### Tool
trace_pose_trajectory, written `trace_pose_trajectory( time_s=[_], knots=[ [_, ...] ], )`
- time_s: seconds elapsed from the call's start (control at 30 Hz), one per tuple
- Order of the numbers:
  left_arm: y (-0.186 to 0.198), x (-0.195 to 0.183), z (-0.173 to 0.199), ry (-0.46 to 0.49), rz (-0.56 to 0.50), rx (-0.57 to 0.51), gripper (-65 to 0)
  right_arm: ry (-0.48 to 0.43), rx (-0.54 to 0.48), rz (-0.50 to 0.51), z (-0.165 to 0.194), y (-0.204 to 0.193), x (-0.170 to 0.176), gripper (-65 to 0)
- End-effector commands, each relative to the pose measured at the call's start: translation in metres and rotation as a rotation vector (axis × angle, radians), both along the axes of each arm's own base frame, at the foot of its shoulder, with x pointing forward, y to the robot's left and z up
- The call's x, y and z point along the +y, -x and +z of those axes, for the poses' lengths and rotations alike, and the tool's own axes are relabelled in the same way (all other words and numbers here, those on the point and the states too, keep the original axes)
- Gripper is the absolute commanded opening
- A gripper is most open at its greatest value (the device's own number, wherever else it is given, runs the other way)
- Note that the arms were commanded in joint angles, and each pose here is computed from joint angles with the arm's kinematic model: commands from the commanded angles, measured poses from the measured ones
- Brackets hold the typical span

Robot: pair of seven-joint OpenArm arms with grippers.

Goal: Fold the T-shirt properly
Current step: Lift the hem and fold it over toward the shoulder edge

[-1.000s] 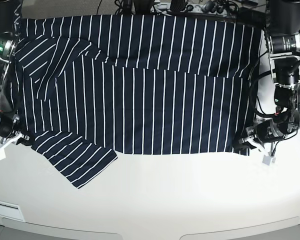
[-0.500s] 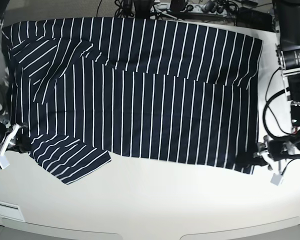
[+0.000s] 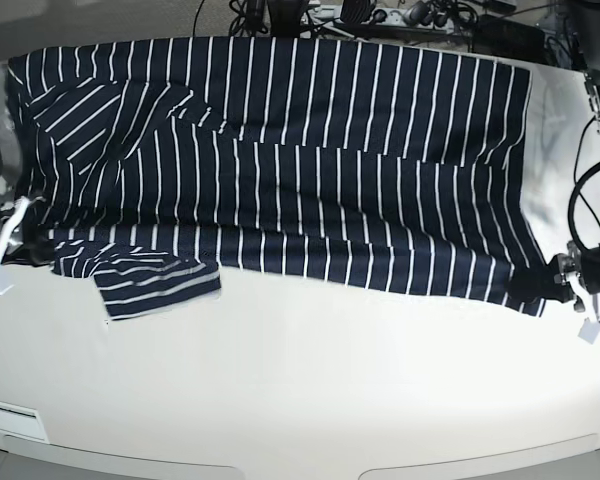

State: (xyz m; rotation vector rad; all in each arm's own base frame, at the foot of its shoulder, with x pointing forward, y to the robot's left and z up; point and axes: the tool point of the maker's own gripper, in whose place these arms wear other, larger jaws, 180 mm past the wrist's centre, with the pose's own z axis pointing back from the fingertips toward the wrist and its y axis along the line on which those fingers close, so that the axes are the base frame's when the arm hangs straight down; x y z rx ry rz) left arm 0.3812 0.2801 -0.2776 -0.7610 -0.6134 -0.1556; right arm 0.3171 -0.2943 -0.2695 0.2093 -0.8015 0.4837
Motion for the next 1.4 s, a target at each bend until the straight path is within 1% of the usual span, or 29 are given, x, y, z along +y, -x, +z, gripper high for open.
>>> trace_pose_trajectory(
  time_s=[0.0,0.2,0.33,0.43,0.5,0.67,0.8,0.93,0.97,1.03,1.1,1.2,1.37],
  knots=[
    [-0.007,0.009,0.022,-0.010,0.004,-0.059,-65.0,0.025,-0.047,-0.004,0.020,-0.006,-0.010,-65.0],
    [-0.004,0.010,0.018,-0.012,0.004,-0.050,-65.0,0.076,-0.005,-0.006,0.017,0.005,-0.024,-65.0],
    [0.000,0.006,0.010,-0.029,-0.011,-0.011,-65.0,0.076,0.043,-0.002,0.005,0.016,-0.024,-65.0],
    [0.006,0.004,0.006,-0.074,-0.050,0.011,-65.0,0.053,0.093,0.008,-0.001,0.025,-0.020,-65.0],
    [0.010,0.004,0.006,-0.118,-0.083,0.020,-65.0,0.056,0.118,0.013,-0.002,0.028,-0.021,-65.0],
    [0.022,0.000,0.011,-0.244,-0.195,0.022,-65.0,0.088,0.121,0.014,0.003,0.028,-0.028,-65.0],
    [0.032,-0.005,0.020,-0.321,-0.279,-0.012,-65.0,0.093,0.144,0.015,-0.002,0.033,-0.029,-65.0],
    [0.062,-0.018,0.017,-0.395,-0.401,-0.027,-65.0,0.056,0.104,0.013,-0.004,0.033,-0.023,-65.0],
    [0.070,-0.024,0.017,-0.404,-0.429,-0.041,-65.0,0.051,0.096,0.013,-0.004,0.033,-0.023,-65.0],
    [0.079,-0.045,0.026,-0.384,-0.470,-0.120,-65.0,0.069,0.095,0.007,-0.009,0.034,-0.025,-65.0],
    [0.089,-0.061,0.033,-0.380,-0.513,-0.175,-65.0,0.087,0.100,0.000,-0.014,0.035,-0.027,-65.0],
    [0.100,-0.066,0.042,-0.395,-0.529,-0.220,-65.0,0.085,0.100,0.001,-0.014,0.035,-0.026,-65.0],
    [0.107,-0.049,0.045,-0.401,-0.461,-0.221,-65.0,0.103,0.126,-0.001,-0.017,0.039,-0.029,-65.0]
  ],
)
